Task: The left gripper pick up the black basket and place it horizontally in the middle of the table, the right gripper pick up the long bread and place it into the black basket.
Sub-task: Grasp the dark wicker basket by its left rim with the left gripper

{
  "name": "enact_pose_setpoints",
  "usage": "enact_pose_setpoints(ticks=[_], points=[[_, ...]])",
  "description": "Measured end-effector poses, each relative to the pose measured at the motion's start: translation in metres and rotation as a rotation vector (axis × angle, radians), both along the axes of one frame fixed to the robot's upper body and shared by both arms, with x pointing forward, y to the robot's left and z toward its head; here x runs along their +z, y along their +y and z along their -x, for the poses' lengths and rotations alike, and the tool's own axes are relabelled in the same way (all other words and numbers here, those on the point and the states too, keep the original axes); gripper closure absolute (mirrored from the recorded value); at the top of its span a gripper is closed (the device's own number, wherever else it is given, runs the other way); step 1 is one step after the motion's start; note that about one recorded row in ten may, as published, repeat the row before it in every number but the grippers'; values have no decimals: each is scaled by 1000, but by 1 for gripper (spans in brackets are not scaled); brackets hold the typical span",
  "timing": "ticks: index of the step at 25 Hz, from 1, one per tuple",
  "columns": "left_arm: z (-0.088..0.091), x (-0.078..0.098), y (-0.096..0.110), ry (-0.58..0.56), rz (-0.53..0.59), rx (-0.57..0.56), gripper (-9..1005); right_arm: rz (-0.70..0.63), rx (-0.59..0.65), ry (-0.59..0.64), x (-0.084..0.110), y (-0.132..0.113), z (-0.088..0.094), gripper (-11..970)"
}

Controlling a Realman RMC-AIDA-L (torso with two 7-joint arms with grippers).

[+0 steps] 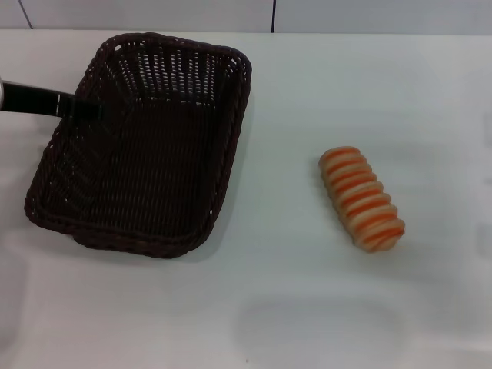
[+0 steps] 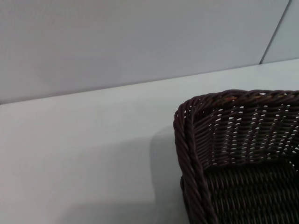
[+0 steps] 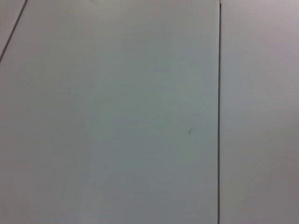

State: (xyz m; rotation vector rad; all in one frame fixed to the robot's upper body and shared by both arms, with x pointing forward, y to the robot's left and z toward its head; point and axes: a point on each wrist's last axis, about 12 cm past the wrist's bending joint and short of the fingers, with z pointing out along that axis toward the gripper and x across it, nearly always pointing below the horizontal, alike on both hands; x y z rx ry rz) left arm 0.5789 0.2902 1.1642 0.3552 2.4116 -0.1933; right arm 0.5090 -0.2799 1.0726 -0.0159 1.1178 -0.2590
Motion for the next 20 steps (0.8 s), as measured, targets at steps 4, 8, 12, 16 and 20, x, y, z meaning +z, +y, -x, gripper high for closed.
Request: enact_pose_setpoints(ticks=[4,8,12,16,20], points=[[-1,-5,1,12,-8,6,210,1,0,0,0,0,0,372],[-2,-9,2,25,-18,7,211,2,1,0,0,0,0,373],[-4,-12,2,36,-31,5,212,3,2,0,0,0,1,373],[-5,-15,2,54,-46,2,211,2,3,-1,0,0,2,374],[-5,-15,1,63,-54,-6,245,-1,1,-9,0,0,3,374]])
